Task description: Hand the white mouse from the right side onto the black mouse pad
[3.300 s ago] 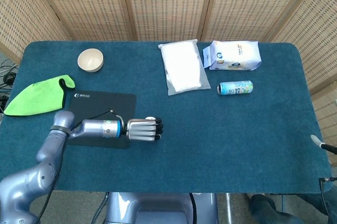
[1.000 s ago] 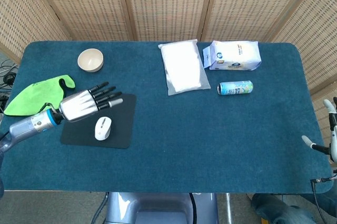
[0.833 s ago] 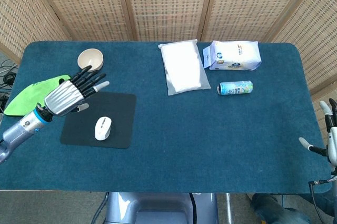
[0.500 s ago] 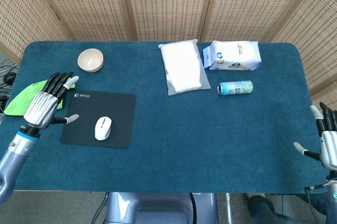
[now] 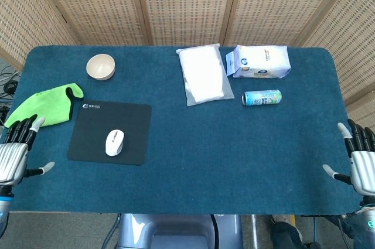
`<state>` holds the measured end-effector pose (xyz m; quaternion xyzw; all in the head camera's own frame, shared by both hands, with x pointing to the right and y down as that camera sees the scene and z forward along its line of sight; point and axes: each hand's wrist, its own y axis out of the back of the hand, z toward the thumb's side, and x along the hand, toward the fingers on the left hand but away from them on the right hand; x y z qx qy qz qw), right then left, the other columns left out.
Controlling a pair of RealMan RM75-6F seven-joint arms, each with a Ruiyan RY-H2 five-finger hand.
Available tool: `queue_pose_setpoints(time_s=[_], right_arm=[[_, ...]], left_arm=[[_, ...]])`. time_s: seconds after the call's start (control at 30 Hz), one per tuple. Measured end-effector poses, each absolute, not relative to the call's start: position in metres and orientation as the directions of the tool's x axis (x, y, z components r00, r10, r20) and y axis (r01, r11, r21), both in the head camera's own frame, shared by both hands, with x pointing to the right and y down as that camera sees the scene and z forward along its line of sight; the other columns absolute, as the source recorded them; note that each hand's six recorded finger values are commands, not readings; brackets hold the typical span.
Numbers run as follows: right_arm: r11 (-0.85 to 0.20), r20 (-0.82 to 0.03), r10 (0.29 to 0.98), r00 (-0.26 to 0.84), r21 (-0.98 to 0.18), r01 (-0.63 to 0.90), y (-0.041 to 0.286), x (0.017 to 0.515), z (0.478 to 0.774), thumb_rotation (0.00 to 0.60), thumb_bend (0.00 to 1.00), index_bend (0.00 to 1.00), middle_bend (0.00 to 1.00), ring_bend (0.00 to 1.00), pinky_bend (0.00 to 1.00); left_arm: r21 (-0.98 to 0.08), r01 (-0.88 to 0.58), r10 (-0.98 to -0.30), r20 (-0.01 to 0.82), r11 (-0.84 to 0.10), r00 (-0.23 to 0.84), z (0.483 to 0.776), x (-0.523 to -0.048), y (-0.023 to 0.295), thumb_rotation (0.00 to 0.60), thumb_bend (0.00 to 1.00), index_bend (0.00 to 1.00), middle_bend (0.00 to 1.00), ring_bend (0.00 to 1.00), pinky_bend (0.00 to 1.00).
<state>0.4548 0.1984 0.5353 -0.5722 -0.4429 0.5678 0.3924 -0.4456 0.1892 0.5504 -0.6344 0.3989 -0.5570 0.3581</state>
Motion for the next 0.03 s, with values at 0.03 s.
queue_pose_setpoints(time_s=[0.03], right_arm=[[-0.294, -0.297, 0.954, -0.035, -0.954, 0.065, 0.1987, 0.4542, 0.5331, 0.600, 0.00, 0.00, 0.00, 0.00, 0.00]], left_arm=[[-0.903, -0.098, -0.908, 0.414, -0.419, 0.073, 0.5488, -0.4457, 0.1916, 0.600, 0.00, 0.00, 0.00, 0.00, 0.00]])
